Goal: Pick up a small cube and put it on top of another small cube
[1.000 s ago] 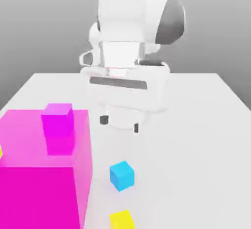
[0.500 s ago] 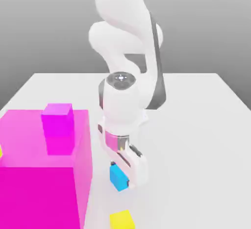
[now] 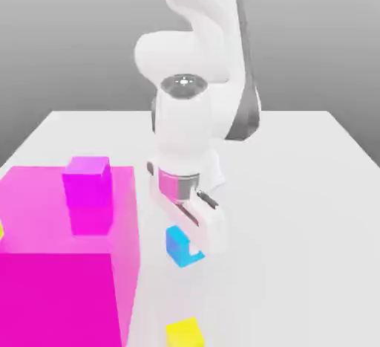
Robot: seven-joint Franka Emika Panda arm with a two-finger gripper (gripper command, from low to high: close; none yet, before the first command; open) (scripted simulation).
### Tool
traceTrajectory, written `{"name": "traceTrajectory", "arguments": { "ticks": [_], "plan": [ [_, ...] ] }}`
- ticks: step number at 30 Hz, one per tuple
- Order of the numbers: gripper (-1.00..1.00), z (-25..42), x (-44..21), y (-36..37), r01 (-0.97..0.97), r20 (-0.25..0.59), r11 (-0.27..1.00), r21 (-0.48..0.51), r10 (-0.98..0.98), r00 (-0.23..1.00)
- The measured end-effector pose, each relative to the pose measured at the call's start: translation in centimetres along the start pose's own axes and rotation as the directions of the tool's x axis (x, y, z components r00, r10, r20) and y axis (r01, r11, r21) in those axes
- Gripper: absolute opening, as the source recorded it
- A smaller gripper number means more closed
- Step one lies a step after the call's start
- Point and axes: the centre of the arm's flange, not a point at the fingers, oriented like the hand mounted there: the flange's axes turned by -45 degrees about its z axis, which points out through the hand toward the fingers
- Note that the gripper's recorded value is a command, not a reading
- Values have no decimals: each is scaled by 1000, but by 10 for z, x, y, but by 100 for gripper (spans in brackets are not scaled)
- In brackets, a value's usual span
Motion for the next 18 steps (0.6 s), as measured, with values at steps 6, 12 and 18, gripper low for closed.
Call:
{"name": "traceTrajectory", "arguments": {
  "ticks": [6,12,18],
  "plan": [
    [-100,-18,38,-55,59,1,998,-7,-59,998],
    [-100,-31,72,-102,102,1,995,10,-102,995],
    [100,15,74,-105,106,2,994,11,-106,994]
  ]
}}
